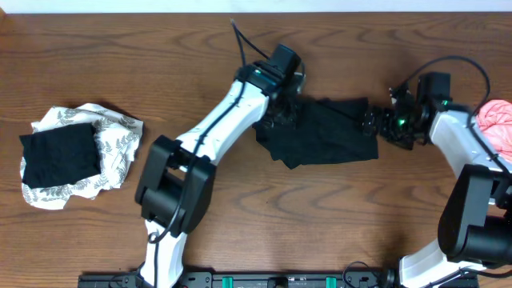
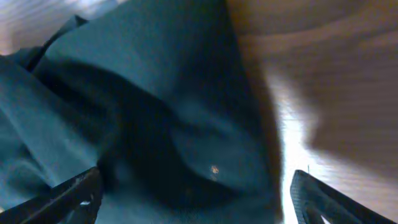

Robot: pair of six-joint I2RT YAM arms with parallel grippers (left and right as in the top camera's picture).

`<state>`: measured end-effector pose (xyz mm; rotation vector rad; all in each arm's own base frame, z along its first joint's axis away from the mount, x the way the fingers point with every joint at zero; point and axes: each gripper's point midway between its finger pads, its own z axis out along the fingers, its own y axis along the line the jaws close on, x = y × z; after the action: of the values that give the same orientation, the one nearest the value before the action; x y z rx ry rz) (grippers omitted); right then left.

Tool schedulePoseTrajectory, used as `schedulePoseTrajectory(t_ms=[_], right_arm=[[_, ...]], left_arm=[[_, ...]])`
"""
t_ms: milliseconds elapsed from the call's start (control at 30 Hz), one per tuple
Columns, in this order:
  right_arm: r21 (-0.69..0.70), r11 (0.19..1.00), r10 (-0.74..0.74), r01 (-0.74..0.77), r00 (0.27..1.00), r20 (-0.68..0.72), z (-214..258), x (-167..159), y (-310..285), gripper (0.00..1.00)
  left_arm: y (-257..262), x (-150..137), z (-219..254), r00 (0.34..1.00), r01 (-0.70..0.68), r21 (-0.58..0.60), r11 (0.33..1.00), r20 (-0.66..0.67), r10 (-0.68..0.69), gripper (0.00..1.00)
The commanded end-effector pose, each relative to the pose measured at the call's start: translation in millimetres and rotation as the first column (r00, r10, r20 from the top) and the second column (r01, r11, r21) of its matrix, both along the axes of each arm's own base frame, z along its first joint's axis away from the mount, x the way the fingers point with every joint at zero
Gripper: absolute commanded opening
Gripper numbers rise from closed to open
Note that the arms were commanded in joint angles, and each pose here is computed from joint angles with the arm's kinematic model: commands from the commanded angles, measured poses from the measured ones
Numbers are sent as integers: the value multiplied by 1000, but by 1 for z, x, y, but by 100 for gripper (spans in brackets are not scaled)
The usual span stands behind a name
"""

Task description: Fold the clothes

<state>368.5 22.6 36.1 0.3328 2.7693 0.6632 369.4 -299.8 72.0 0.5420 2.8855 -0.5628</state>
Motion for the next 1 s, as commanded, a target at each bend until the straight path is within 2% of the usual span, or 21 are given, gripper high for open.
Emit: schedulePoseTrajectory(t_ms=[0, 133, 267, 333, 400, 533, 733, 967], right_arm=[[95, 995, 11, -11, 1000, -2, -12, -11, 19, 92], [127, 992, 9, -16, 999, 51, -22, -8, 32, 88], [134, 989, 40, -58, 990, 132, -23, -1, 42, 75], [97, 994, 30, -44, 990, 141, -26, 2, 36, 73], [30, 999, 16, -20, 991, 136, -31, 3, 20, 89], [-15, 999, 51, -50, 988, 143, -34, -3, -1, 98], [66, 998, -5, -9, 979, 205, -23, -2, -36, 99], [118, 993, -20, -7, 974, 225, -20, 1, -35, 99]], left_arm=[[-3, -6, -16, 999, 1, 15, 1000, -39, 0, 14], [-2, -9, -32, 998, 3, 34, 999, -69, -1, 15], [-1, -12, -36, 997, 4, 42, 999, -81, -1, 14], [0, -13, -36, 996, 5, 47, 999, -87, -1, 15], [2, -15, -37, 995, 5, 52, 999, -95, 0, 14], [4, -18, -37, 994, 7, 61, 998, -108, 0, 15], [11, -15, -40, 997, 14, 103, 995, -83, -6, 15], [11, -15, -40, 997, 14, 102, 995, -83, -5, 15]])
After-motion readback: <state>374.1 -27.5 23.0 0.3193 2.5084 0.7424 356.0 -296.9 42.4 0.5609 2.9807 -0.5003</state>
